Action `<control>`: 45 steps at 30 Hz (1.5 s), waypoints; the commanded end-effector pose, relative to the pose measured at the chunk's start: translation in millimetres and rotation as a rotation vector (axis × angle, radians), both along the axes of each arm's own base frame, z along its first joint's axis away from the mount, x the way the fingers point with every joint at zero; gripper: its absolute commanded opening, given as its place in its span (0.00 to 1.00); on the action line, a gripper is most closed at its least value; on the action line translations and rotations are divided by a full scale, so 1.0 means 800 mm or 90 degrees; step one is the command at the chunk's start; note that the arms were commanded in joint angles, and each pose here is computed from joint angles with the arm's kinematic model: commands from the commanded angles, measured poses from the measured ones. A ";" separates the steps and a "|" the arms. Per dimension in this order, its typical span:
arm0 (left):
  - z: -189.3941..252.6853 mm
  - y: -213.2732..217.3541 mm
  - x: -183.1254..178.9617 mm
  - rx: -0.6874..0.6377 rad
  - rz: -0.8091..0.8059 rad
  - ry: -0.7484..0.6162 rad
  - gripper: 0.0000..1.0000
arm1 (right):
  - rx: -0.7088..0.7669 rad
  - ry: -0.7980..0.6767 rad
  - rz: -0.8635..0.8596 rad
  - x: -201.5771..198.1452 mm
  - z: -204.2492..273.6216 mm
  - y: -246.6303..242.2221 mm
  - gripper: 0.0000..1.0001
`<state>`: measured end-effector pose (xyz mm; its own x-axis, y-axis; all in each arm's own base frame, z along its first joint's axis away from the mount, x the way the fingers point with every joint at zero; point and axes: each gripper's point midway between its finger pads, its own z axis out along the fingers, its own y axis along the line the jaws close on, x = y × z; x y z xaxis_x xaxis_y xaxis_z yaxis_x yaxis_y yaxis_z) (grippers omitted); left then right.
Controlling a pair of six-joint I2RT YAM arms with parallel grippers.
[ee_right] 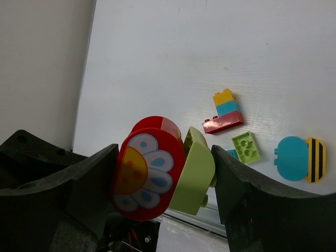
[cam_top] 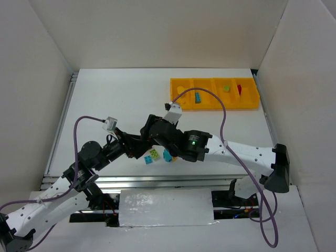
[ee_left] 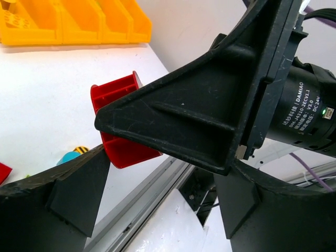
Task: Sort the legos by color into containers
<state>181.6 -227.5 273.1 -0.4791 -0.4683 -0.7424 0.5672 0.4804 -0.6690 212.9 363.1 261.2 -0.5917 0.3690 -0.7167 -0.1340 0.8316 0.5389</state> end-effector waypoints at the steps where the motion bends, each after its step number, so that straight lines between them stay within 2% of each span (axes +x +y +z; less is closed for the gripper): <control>1: 0.023 0.011 0.012 -0.027 0.042 -0.024 0.90 | 0.092 -0.022 0.006 -0.015 0.058 -0.002 0.00; 2: 0.023 0.013 0.013 -0.026 0.048 -0.023 0.94 | 0.091 -0.023 0.004 -0.015 0.059 -0.003 0.00; 6: 0.021 0.019 0.017 -0.017 0.067 -0.021 0.99 | 0.073 -0.031 -0.023 -0.008 0.059 -0.014 0.00; 13: 0.028 0.018 0.011 -0.024 0.053 -0.039 0.99 | 0.067 -0.039 -0.041 -0.002 0.063 -0.020 0.00; 15: 0.029 0.016 0.011 -0.027 0.051 -0.042 1.00 | 0.070 -0.037 -0.075 0.004 0.067 -0.028 0.00; 24: 0.024 0.006 0.002 -0.031 0.009 -0.058 1.00 | 0.147 -0.054 -0.104 0.018 0.108 -0.054 0.00; 28: 0.022 0.004 -0.008 -0.004 -0.017 -0.089 1.00 | 0.098 -0.026 -0.077 0.037 0.082 -0.059 0.00; 30: 0.016 0.012 -0.004 0.005 0.006 -0.081 1.00 | 0.082 -0.006 -0.080 0.040 0.070 -0.062 0.00; 34: 0.023 0.021 0.003 -0.005 0.041 -0.082 1.00 | 0.137 -0.009 -0.048 0.025 0.069 -0.051 0.00; 37: 0.038 0.017 -0.001 -0.029 0.026 -0.104 0.99 | 0.147 -0.006 -0.052 0.020 0.068 -0.047 0.00; 45: 0.032 0.005 0.020 -0.014 0.042 -0.052 0.89 | 0.134 -0.019 -0.048 0.008 0.075 -0.029 0.00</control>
<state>192.9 -223.0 270.6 -0.4257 -0.4718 -0.7722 0.5682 0.5248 -0.6339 214.6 336.0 293.7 -0.5830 0.4916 -0.6469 -0.0942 0.7500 0.6547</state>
